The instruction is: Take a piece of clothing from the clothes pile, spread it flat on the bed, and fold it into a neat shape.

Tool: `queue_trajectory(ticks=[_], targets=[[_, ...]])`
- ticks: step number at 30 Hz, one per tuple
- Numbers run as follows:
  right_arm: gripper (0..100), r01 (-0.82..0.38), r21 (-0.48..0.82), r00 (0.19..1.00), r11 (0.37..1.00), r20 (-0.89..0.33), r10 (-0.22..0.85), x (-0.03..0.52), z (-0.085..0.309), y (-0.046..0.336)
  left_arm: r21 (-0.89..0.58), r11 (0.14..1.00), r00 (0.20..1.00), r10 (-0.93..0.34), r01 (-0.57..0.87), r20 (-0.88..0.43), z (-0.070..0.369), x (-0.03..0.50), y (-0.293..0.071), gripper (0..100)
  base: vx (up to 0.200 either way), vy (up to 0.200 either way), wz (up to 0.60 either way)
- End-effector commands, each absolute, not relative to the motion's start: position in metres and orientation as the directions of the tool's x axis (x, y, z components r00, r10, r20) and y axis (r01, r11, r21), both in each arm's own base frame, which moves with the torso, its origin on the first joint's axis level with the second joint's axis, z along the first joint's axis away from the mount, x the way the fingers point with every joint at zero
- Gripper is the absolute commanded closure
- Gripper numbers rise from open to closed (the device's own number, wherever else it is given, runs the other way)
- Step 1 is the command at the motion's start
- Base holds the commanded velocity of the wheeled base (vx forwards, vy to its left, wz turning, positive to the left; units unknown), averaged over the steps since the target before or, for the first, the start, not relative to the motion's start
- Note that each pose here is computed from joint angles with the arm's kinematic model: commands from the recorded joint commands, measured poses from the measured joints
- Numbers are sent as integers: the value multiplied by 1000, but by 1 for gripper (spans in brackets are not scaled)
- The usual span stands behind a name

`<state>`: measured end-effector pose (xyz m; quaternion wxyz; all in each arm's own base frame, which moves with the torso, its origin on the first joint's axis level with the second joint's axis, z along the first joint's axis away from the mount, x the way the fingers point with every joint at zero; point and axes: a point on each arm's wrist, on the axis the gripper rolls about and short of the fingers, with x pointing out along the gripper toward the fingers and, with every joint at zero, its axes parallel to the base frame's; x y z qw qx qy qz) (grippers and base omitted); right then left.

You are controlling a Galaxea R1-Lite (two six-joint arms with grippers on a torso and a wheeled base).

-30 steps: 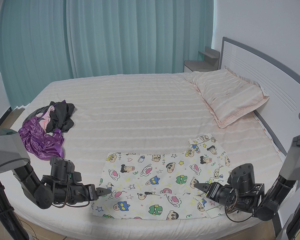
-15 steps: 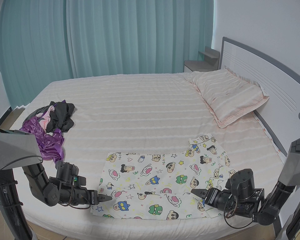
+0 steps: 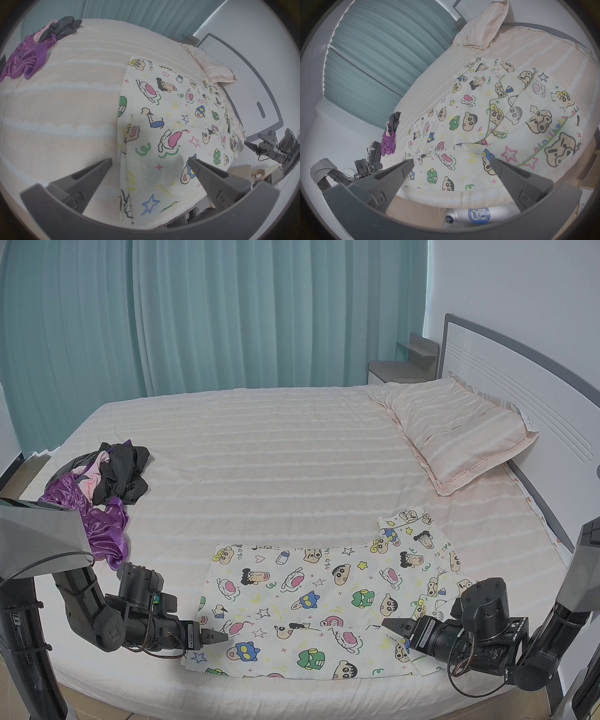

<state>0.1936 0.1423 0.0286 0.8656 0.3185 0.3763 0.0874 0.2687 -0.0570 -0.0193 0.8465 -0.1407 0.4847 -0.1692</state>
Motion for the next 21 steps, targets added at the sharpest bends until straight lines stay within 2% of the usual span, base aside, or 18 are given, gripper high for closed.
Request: queue_trajectory(ticks=[1,5,6,21], targets=[[0,91,615,699,783,-599,389,194,28,142,-403,901,469,-428,159,-772,-20,268,-60,0,0,0,0],[0,92,616,699,783,-600,390,194,28,142,-404,897,485,-437,178,-757,-18,269,-63,0,0,0,0],[0,93,617,699,782,-600,390,194,27,142,-403,898,488,-436,178,-756,-18,269,-63,100,0,0,0],[0,95,617,701,781,-598,388,196,27,143,-390,911,456,-407,135,-791,-23,253,-52,100,0,0,0]])
